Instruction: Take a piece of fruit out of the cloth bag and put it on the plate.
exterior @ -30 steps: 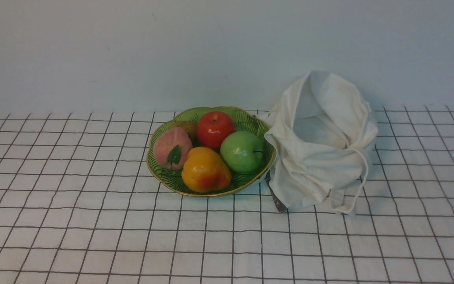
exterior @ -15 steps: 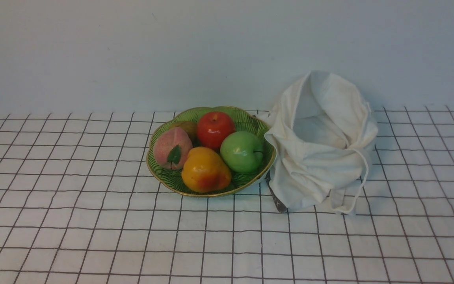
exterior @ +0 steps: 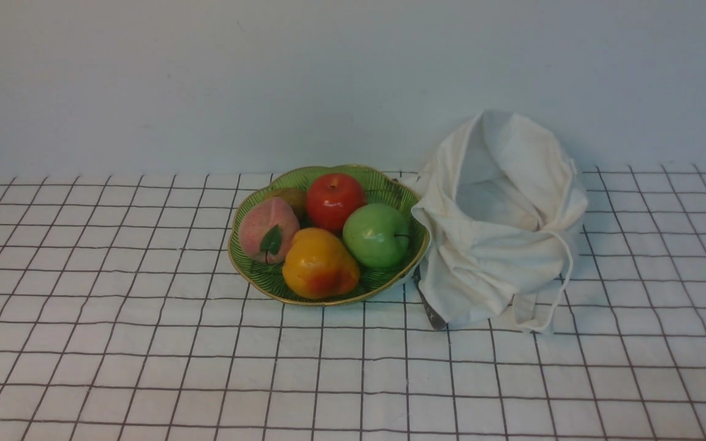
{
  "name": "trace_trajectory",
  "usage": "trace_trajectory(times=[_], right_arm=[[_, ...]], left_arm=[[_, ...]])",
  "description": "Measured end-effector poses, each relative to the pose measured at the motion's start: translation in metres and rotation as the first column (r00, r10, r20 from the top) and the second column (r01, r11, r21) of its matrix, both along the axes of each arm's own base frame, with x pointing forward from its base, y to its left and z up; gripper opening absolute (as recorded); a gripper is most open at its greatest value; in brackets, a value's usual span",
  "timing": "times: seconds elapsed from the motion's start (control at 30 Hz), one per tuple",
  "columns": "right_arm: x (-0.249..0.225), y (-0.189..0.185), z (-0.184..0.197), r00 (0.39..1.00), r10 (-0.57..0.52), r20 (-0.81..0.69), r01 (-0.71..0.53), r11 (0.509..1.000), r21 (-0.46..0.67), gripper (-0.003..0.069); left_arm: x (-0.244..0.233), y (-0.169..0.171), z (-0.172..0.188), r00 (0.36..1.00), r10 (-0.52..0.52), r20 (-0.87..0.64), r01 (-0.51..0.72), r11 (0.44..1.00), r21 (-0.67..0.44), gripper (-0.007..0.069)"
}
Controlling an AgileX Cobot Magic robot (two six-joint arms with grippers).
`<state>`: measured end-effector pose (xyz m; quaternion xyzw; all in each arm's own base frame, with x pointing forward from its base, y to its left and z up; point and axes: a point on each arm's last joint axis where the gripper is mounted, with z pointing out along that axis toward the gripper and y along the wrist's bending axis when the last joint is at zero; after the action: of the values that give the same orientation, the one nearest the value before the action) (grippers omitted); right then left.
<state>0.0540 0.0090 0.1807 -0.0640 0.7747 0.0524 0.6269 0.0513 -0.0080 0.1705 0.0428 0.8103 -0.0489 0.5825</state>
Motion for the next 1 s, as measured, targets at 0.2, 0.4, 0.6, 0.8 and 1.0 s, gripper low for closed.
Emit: trace_trajectory(times=[0.2,0.4,0.6,0.8,1.0], right_arm=[[0.0,0.0,0.0001,1.0,0.001,0.002,-0.001,1.0,-0.006,-0.0014],[0.0004,-0.003,0.0001,0.999,-0.054,0.002,0.054,0.999,-0.006,-0.0014],[0.0006,-0.0047,0.0001,0.996,-0.086,0.002,0.086,0.996,-0.006,-0.0014],[0.0007,-0.0073,0.0001,0.991,-0.132,0.002,0.132,0.991,-0.006,-0.0014],[0.0008,-0.0082,0.0001,0.989,-0.148,0.002,0.148,0.989,-0.006,-0.0014]], left_arm=[[0.0,0.0,0.0,1.0,0.0,0.0,0.0,1.0,0.0,-0.0008],[0.0,0.0,0.0,1.0,0.0,0.0,0.0,1.0,0.0,-0.0008],[0.0,0.0,0.0,1.0,0.0,0.0,0.0,1.0,0.0,-0.0008],[0.0,0.0,0.0,1.0,0.0,0.0,0.0,1.0,0.0,-0.0008],[0.0,0.0,0.0,1.0,0.0,0.0,0.0,1.0,0.0,-0.0008]])
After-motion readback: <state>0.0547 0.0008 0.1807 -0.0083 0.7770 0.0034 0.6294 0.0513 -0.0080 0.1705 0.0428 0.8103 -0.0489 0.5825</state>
